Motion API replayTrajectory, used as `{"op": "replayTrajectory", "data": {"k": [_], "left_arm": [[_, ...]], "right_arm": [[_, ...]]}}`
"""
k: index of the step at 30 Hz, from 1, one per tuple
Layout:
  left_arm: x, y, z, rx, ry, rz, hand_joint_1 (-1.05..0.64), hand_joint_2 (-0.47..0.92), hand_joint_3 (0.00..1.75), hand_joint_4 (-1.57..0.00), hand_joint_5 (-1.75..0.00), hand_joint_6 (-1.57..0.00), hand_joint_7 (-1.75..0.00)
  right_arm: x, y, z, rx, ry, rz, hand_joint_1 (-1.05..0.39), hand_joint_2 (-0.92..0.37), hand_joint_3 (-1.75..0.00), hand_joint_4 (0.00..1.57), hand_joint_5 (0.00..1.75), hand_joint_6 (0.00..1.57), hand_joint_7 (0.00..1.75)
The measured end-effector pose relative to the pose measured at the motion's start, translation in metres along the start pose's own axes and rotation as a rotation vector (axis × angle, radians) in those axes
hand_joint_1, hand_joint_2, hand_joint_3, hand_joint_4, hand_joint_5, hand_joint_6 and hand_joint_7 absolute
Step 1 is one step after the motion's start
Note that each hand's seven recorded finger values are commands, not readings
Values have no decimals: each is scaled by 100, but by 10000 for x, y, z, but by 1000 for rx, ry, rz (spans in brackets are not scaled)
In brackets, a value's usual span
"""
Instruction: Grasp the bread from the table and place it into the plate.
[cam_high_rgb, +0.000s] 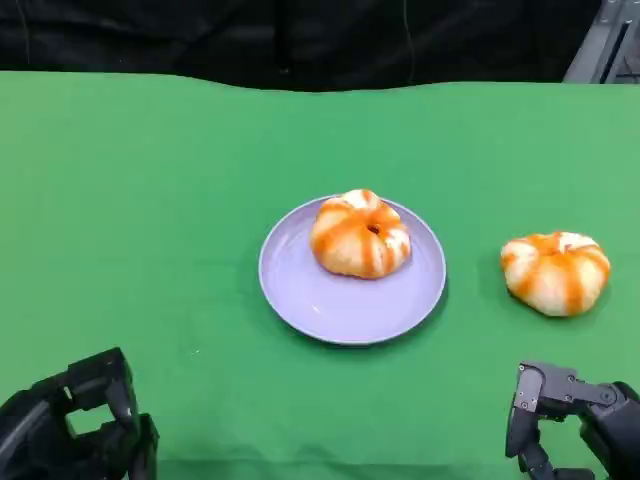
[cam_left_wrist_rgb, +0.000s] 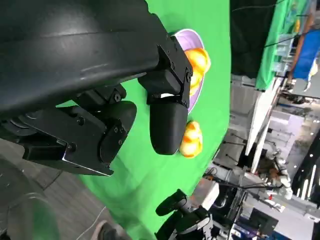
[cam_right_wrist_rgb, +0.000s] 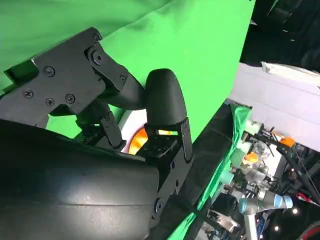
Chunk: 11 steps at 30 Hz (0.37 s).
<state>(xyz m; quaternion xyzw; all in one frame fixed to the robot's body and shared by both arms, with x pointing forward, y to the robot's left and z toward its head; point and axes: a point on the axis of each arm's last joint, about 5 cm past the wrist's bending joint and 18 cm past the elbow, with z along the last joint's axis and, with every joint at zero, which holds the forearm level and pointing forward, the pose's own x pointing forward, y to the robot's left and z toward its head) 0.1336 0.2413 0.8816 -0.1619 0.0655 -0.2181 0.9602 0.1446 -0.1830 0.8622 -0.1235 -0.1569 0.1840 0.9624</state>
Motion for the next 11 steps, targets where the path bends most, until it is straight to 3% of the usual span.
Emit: {"op": "replayTrajectory", "data": {"k": [11], "left_arm": [[-2,4,-21,12,-3,18,10,75,119,-85,-175,-63,-175]], "right_arm": [[-7,-7,3,0,6,-2,-14,-55,-122,80,175,70,165]]}}
